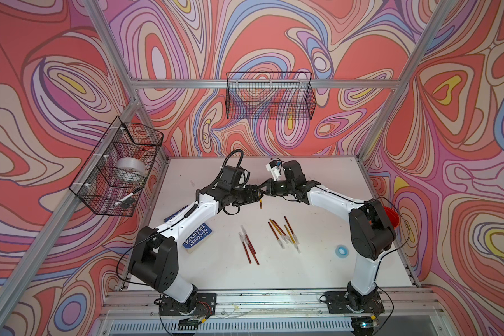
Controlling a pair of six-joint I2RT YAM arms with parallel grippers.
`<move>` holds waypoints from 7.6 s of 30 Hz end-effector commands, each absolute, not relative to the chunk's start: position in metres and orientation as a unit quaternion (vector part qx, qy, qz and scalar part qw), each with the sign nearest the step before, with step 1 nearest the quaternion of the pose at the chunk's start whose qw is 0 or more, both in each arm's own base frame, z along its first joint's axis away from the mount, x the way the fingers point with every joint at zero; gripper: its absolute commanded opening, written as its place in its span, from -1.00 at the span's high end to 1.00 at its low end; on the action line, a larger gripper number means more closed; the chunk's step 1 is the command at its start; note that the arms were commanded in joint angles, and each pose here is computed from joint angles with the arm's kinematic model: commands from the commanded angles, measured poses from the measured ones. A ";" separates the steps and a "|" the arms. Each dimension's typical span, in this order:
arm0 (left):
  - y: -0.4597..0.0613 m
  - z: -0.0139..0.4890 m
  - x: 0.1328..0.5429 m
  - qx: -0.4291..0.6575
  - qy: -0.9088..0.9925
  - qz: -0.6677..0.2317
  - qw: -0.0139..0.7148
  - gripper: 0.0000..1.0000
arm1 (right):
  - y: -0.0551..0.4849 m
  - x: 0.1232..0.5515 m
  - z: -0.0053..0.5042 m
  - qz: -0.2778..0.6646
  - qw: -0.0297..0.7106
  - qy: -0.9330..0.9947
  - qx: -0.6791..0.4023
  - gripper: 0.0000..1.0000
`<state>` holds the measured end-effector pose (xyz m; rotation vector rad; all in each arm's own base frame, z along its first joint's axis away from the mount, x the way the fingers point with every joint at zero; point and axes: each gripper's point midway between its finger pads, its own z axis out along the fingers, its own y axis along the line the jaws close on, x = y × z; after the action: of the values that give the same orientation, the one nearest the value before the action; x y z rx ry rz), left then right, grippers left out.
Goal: Remove protective caps from carving knives
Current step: Place the carving knife at the center of the board.
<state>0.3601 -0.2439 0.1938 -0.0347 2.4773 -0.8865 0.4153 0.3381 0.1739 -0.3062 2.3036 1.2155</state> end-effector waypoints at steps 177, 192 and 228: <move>0.046 0.041 0.515 -0.256 0.952 0.044 0.161 0.84 | 0.137 0.470 0.034 0.109 0.174 0.979 0.011 0.48; 0.016 0.044 0.510 -0.230 0.959 0.056 0.157 0.34 | 0.137 0.468 0.029 0.110 0.174 0.979 0.011 0.38; -0.004 0.149 0.502 -0.228 0.936 0.014 0.269 -0.47 | 0.126 0.454 0.108 0.099 0.228 0.968 0.019 0.20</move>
<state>0.5058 0.0049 0.1193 -0.6176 2.5919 0.0689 0.4644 0.1299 0.0835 0.0366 2.7030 0.2775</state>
